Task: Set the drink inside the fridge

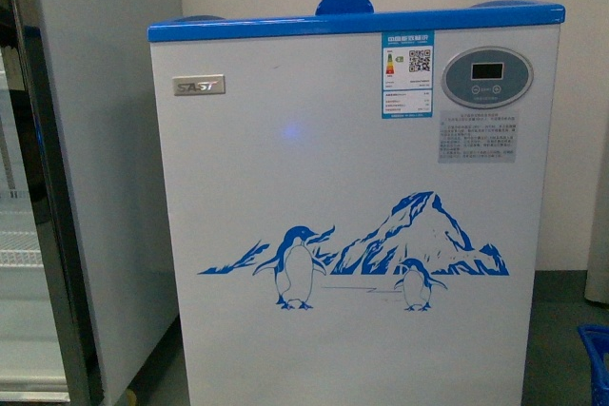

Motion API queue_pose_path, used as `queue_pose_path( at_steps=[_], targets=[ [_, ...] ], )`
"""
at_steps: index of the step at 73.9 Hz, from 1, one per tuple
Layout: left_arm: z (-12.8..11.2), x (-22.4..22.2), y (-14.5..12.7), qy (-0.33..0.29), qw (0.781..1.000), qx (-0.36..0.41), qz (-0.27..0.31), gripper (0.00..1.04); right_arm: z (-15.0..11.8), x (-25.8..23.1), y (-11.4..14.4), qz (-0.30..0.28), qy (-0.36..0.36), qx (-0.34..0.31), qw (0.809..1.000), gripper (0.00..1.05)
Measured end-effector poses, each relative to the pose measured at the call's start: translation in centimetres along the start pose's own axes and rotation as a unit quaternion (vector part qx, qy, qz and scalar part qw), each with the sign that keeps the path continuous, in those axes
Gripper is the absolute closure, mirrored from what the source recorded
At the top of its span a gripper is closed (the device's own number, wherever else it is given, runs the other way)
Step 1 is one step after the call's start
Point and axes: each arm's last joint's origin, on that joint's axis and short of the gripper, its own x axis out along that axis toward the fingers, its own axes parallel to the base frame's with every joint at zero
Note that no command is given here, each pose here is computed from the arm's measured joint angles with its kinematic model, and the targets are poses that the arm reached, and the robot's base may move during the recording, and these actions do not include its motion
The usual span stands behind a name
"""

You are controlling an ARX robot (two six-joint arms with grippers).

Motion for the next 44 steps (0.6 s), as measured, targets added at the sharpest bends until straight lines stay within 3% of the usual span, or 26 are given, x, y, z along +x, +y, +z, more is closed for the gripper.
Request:
queue_pose_path(
  at_steps=[44],
  targets=[
    [0.0, 0.0, 0.0, 0.0, 1.0, 0.0, 0.0, 0.08, 0.0, 0.0, 0.0, 0.0, 0.0, 0.0, 1.0, 0.07]
  ],
)
